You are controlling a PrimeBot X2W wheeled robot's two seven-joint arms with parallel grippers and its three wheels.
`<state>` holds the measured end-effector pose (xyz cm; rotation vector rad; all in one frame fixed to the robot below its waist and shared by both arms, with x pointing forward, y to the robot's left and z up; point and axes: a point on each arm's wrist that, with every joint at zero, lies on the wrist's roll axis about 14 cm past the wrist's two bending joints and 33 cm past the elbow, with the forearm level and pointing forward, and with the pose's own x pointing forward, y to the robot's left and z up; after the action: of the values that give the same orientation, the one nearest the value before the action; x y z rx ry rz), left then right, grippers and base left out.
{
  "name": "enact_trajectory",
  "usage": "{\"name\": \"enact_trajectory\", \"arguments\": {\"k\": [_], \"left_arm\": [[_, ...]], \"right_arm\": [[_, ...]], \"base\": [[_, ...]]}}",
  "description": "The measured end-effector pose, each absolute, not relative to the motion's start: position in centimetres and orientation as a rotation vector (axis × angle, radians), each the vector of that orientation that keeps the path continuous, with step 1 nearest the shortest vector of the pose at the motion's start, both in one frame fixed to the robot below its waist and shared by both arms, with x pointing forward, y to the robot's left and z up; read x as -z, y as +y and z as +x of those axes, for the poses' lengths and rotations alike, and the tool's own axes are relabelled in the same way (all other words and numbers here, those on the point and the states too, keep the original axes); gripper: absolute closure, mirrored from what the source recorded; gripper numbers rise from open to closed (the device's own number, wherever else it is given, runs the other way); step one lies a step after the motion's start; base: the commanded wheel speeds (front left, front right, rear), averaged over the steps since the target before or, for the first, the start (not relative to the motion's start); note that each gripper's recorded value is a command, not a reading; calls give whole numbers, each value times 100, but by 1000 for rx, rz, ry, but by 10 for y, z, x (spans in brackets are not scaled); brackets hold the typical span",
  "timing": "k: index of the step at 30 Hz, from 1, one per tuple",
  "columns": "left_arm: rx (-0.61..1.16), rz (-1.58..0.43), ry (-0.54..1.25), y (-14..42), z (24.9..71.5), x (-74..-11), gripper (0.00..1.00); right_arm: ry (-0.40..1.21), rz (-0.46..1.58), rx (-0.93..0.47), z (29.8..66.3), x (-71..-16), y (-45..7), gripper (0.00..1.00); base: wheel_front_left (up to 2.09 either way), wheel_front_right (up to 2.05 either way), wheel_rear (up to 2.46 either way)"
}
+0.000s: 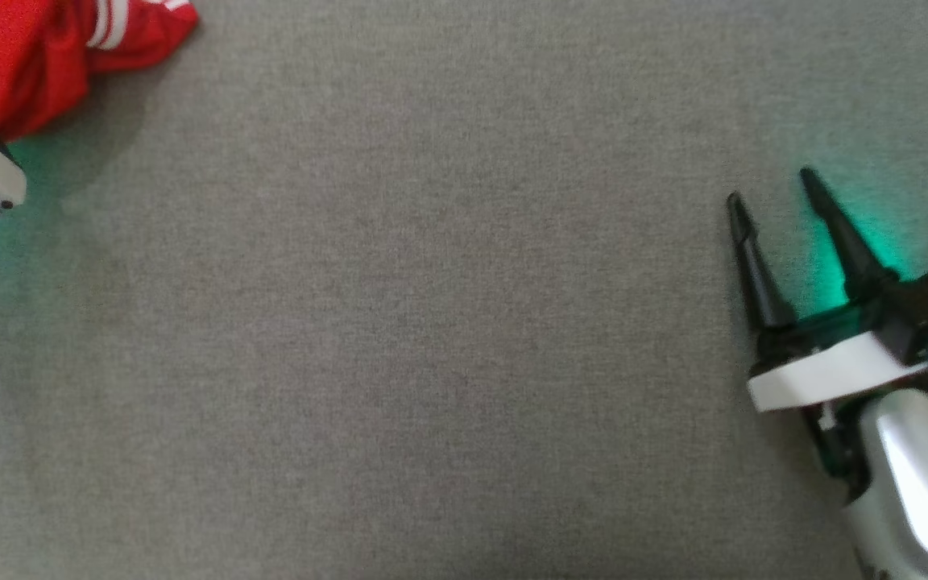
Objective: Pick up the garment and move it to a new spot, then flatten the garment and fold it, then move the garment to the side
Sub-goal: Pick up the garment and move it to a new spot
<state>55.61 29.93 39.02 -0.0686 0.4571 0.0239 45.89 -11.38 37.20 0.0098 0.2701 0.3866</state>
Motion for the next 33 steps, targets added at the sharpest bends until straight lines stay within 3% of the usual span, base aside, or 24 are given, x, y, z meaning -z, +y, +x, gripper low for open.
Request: {"name": "enact_trajectory", "arguments": {"k": [8,17,24,33], "left_arm": [[33,35,236,311,561,-491,100],[274,31,-7,241,543,-617,100],[593,-44,-70,135,476,-665,100],[1059,-280,-111,-4,380,-707,100]], "right_arm": [[238,55,-375,437,-392,-105,0],[189,104,-345,410,-420,-102,0],[105,133,-295,395,-453,-110,0],[44,148,-183,380,-473,-144,0]], "base": [[0,0,0],[0,0,0],[0,0,0],[0,0,0]]}}
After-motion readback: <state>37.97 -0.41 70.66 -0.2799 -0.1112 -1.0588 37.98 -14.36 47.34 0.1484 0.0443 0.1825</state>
